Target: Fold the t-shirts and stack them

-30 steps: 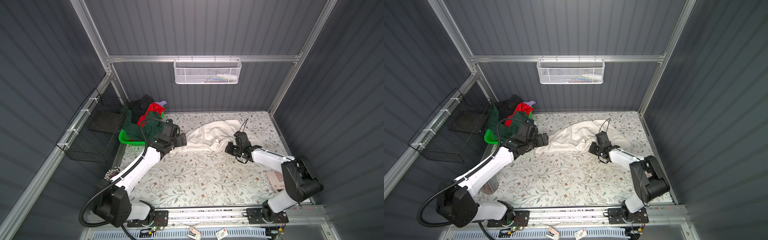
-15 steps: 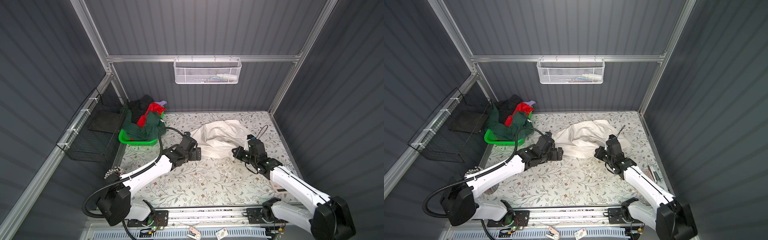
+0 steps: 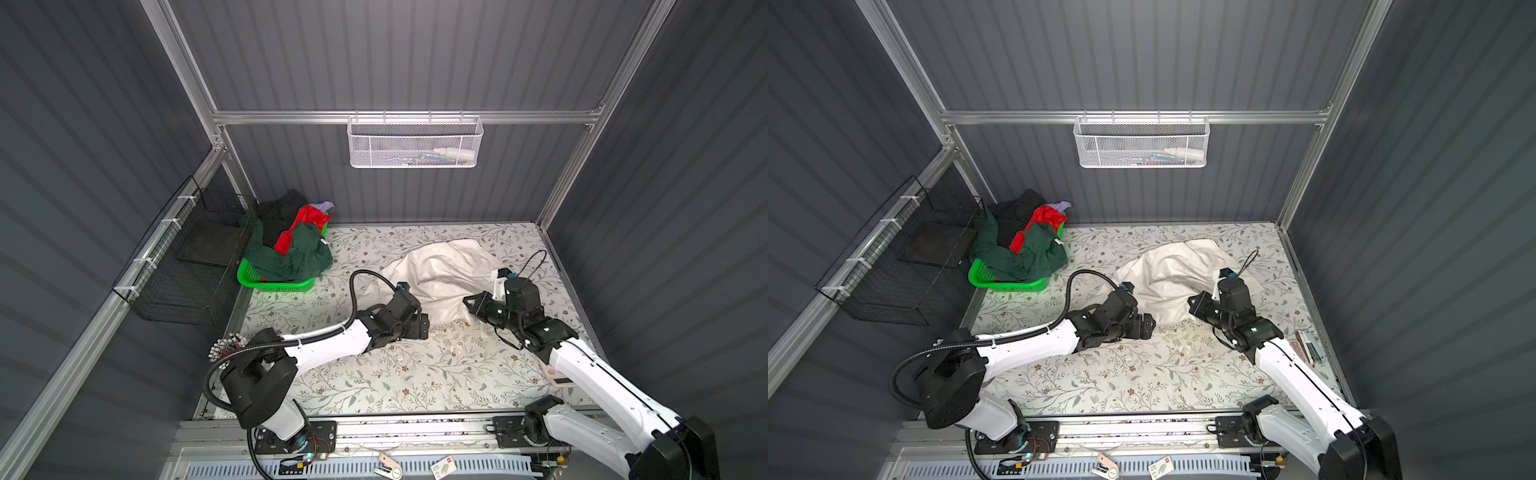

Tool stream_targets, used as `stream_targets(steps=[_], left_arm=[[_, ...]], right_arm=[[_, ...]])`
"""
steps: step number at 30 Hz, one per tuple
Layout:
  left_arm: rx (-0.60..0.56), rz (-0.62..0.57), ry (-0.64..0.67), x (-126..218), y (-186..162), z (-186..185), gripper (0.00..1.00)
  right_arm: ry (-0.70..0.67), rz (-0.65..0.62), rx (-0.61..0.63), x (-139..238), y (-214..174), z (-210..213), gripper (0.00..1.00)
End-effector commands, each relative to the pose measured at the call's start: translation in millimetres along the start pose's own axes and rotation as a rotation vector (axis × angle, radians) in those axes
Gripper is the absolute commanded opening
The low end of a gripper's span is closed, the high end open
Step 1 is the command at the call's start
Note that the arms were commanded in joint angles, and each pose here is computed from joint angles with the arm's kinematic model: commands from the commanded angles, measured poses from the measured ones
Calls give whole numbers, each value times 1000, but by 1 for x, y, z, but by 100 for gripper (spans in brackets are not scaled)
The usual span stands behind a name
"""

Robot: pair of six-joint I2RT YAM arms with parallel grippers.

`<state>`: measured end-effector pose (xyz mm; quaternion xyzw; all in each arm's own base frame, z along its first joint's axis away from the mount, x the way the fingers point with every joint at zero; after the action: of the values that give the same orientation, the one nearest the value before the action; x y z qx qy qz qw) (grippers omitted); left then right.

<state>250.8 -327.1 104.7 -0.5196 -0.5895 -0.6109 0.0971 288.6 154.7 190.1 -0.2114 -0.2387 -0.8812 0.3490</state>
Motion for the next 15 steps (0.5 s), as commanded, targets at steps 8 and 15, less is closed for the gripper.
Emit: stream_targets(steps=[8, 15], left_arm=[[11, -69, 5, -29, 13, -9, 96], [-69, -60, 53, -70, 34, -13, 97]], right_arm=[[-8, 40, -4, -29, 34, 21, 0], [-39, 69, -173, -60, 69, -28, 0]])
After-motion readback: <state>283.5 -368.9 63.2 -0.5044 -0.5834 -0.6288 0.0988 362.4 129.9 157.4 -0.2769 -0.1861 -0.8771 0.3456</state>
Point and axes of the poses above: each gripper's point midway between its finger pads, its own x axis back along the fingers, its own z axis along the line the jaws close on, y = z × x, the point moved 1 cm from there along x, back along the fingers, and after that the axes turned 15 degrees about -x, right-handed, at the moved point
